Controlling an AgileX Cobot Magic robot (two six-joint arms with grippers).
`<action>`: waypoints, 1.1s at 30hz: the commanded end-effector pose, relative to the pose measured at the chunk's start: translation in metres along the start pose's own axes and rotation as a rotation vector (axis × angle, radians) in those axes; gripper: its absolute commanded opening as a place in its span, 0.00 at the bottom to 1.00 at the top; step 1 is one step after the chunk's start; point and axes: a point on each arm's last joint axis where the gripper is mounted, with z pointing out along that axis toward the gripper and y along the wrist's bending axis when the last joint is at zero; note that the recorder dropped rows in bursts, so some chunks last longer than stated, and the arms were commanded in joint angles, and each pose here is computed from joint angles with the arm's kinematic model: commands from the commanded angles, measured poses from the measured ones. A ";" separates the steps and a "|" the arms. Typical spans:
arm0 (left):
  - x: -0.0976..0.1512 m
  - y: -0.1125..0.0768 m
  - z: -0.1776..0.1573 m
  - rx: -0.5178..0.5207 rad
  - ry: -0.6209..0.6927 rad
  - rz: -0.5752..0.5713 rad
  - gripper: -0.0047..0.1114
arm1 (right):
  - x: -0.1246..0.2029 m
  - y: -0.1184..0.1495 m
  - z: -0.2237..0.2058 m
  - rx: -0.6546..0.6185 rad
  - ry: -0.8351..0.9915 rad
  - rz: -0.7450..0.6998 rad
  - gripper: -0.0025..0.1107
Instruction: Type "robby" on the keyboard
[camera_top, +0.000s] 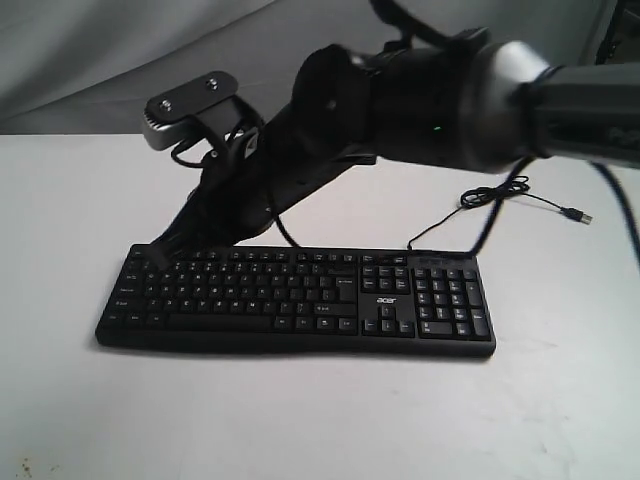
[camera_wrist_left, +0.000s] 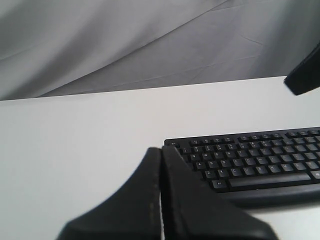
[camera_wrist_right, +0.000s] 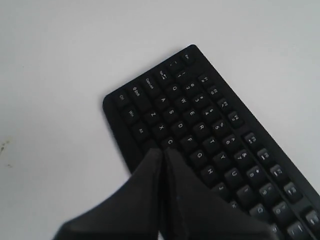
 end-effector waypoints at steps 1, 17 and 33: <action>0.001 0.000 0.000 0.005 -0.007 0.003 0.04 | -0.005 -0.003 0.032 0.009 -0.008 -0.050 0.02; 0.001 0.000 0.000 0.005 -0.007 0.003 0.04 | 0.004 -0.019 0.105 0.111 -0.097 -0.144 0.02; 0.001 0.000 0.000 0.005 -0.007 0.003 0.04 | 0.017 -0.024 0.125 0.097 -0.037 -0.138 0.02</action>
